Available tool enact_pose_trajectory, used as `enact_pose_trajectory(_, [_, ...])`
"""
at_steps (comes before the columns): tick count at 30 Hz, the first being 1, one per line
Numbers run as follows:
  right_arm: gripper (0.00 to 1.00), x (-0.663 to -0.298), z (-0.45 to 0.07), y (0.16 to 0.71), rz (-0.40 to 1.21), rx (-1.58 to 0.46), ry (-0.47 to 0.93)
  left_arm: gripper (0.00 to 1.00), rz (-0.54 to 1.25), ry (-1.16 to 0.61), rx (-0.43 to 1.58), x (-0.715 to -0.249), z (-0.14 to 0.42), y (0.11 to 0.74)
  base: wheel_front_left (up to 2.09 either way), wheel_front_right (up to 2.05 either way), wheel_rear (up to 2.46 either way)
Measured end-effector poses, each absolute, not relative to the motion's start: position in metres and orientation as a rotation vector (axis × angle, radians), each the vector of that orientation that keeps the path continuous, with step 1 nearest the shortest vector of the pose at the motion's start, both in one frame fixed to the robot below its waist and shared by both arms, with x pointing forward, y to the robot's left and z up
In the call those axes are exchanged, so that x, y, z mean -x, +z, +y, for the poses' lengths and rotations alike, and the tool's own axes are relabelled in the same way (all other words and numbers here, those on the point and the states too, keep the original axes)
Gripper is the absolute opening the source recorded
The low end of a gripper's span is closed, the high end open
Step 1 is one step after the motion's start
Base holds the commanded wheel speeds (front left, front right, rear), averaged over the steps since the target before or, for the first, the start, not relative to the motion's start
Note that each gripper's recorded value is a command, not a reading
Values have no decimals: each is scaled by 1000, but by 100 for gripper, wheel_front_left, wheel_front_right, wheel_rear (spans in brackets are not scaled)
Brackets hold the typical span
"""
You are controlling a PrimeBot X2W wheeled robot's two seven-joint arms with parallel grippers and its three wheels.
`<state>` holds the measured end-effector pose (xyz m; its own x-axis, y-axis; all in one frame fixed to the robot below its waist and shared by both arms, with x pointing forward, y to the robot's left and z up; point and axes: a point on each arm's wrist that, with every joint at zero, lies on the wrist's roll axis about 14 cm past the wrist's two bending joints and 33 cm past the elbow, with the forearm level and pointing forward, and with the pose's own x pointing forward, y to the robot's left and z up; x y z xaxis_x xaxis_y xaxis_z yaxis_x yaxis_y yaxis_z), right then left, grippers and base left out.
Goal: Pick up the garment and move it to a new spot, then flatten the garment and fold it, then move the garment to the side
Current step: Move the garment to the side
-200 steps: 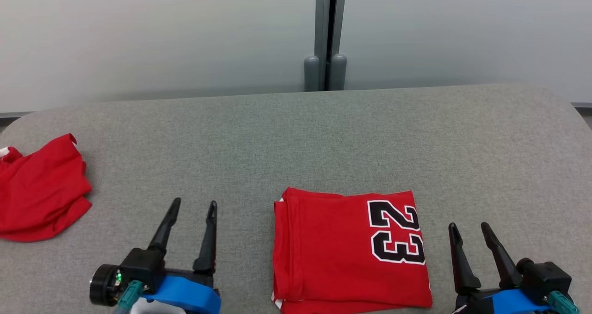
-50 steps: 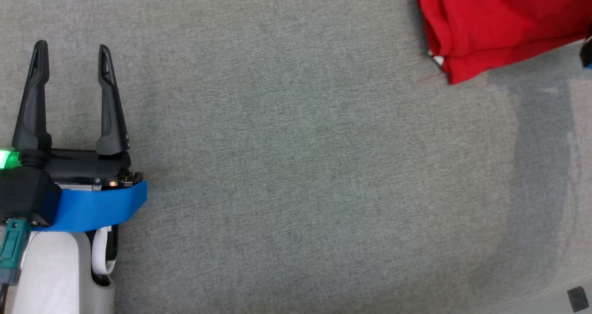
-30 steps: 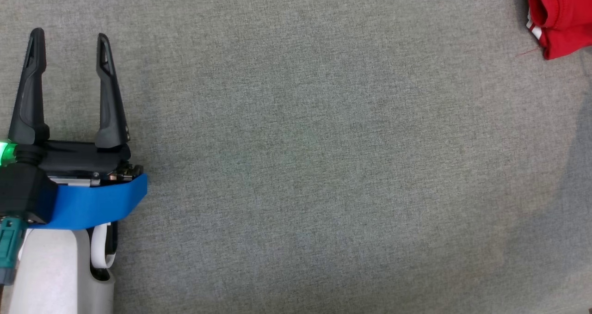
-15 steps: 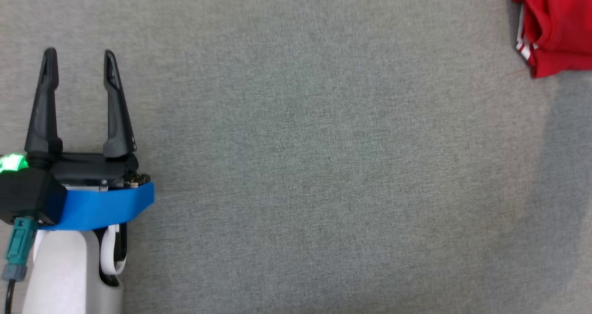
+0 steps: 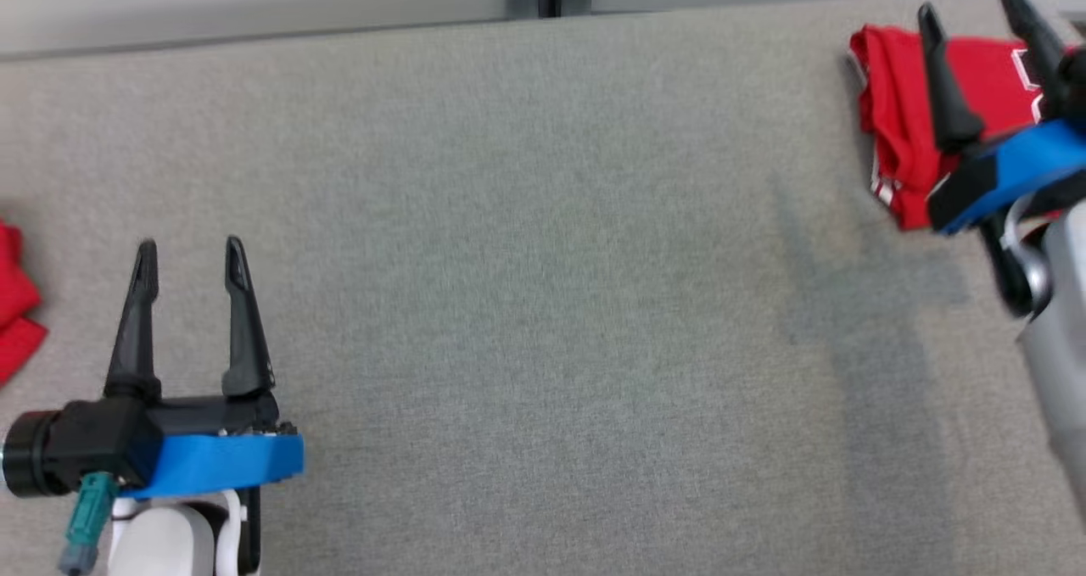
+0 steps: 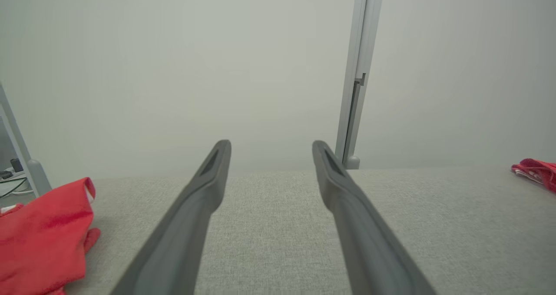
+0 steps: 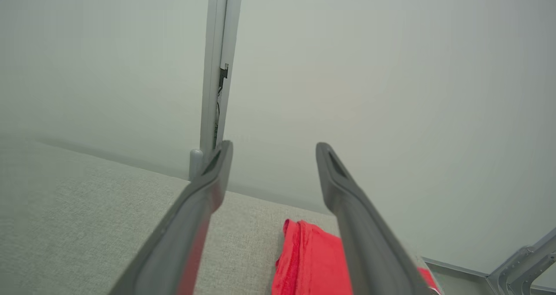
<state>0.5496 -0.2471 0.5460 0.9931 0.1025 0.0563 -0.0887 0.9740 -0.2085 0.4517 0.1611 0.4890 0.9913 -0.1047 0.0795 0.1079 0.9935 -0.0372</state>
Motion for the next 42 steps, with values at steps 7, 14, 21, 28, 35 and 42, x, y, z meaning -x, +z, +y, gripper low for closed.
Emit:
enact_pose_trajectory(7, [100, -504, -218, 544, -88, 114, 126, 100, -93, -96, 52, -423, 161, 503, 0, 0, 0])
enact_pose_trajectory(14, [100, -458, -209, 523, -61, 43, 118, 100, -85, -82, 67, -404, 166, 505, 0, 0, 0])
enact_pose_trajectory(21, [100, -419, -205, 501, -35, -33, 84, 100, -67, -62, 77, -388, 173, 501, 0, 0, 0])
enact_pose_trajectory(28, [100, -386, -199, 490, -19, -62, 52, 100, -55, -45, 75, -373, 179, 498, 0, 0, 0])
enact_pose_trajectory(35, [100, -374, -190, 502, -36, -64, 51, 100, -53, -38, 71, -367, 183, 498, 0, 0, 0])
enact_pose_trajectory(42, [100, -368, -186, 503, -25, -67, 57, 100, -46, -31, 71, -364, 185, 495, 0, 0, 0])
